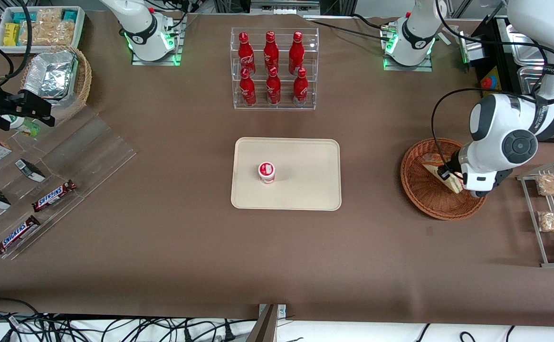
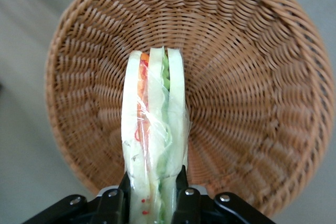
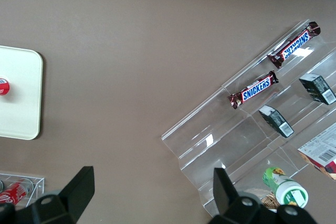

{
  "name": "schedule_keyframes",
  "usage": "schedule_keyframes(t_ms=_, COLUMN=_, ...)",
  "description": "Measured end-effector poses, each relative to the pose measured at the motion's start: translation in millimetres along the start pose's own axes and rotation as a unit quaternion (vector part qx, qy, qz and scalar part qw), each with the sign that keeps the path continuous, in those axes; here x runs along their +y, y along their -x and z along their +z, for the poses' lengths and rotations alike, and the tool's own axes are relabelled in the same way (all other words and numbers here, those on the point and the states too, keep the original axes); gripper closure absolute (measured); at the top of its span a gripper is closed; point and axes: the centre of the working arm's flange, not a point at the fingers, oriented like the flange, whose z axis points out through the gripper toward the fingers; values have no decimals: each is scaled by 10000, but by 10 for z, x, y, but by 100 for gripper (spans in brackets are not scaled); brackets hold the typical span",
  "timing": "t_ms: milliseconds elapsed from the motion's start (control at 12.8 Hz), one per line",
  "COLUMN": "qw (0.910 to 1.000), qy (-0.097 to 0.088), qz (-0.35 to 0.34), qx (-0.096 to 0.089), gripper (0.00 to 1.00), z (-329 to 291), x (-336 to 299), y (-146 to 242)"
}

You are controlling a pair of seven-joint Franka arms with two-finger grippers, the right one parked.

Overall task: Place sandwich from basket to tray
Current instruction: 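Close the left gripper on the wrapped sandwich and lift it, then carry the held sandwich with the left gripper over the cream tray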

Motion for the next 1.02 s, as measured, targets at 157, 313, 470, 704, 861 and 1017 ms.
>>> schedule_keyframes(t_ms=157, qw=9996, qy=-128, qz=255, qx=-62, gripper=66, z=-391, x=222, y=184)
schedule_keyframes(t_ms=313, qw=9980, qy=-156, qz=615, qx=-53, gripper=66, z=-783, x=517, y=508)
schedule_keyframes(t_ms=470, qw=9944, qy=-135, qz=1044, qx=-18, gripper=67, z=-1023, x=824, y=930)
schedule_keyframes(t_ms=704, qw=9857, qy=-55, qz=1684, qx=64, gripper=66, z=-1147, x=1216, y=1574)
schedule_keyframes(t_ms=861, qw=9794, qy=-36, qz=2017, qx=126, gripper=66, z=-1131, x=1422, y=1903)
schedule_keyframes(t_ms=1017, qw=9701, qy=-109, qz=2409, qx=285, gripper=67, z=-991, x=1671, y=2224)
